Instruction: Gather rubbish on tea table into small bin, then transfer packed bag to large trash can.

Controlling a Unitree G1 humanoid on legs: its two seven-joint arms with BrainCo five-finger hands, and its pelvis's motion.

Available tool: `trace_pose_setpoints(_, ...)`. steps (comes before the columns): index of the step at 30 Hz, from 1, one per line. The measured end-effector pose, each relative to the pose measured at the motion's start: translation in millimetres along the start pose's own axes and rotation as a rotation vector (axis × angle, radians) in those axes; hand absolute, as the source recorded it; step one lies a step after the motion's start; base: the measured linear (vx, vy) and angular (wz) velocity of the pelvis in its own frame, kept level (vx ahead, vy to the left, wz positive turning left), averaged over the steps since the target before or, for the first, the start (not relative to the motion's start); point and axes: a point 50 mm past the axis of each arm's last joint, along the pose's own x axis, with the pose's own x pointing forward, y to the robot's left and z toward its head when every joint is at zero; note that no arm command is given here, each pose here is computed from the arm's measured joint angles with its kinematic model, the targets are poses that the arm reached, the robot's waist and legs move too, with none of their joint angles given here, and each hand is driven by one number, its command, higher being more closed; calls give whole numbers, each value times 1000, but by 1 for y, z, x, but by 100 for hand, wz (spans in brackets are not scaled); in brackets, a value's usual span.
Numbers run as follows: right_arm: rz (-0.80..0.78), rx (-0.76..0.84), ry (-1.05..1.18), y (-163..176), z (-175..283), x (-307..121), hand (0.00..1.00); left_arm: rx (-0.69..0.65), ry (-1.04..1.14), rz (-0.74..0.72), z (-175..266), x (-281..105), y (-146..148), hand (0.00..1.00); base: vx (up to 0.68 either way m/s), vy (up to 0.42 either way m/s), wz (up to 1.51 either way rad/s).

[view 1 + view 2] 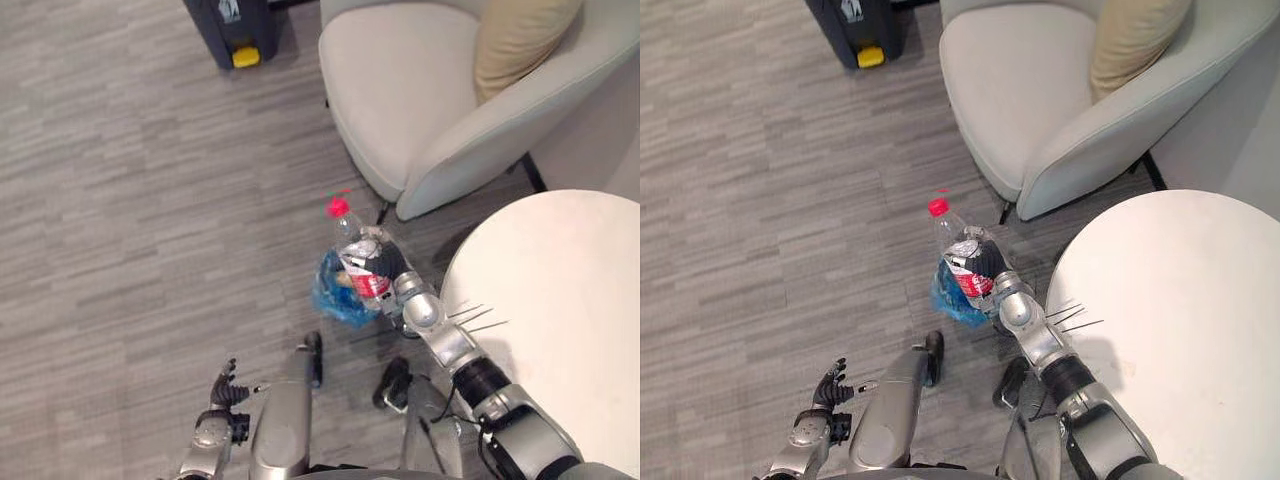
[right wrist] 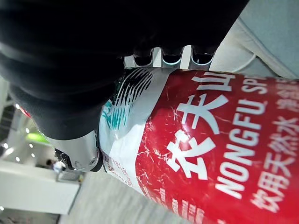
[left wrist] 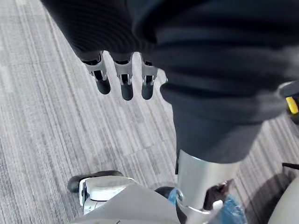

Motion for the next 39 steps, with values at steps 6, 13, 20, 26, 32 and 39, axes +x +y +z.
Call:
trace_pose_setpoints(6,-230,-93,-150,-64,47,31,100,-205,-243,86,85,20,-5,0,-161,-4,27)
trace_pose_setpoints(13,-481,-22,-349,-128,115,45,100,-373,-472,79,153,13,-12,0,-99,-38,28)
trace_pose_setpoints(20,-621,20,-357,-155,124,44,0,-423,-507,88,161,9,-9,0,-67,22,4)
trace_pose_setpoints(26,-640,34,-308,-158,116,46,0,-421,-521,93,162,9,-6,0,-49,34,-1)
trace_pose_setpoints(32,-639,36,-307,-153,116,47,0,-409,-518,96,161,10,-5,0,-44,50,-3)
trace_pose_setpoints(39,-585,-75,-436,-115,127,29,0,-396,-511,100,159,11,-3,0,-53,46,-4)
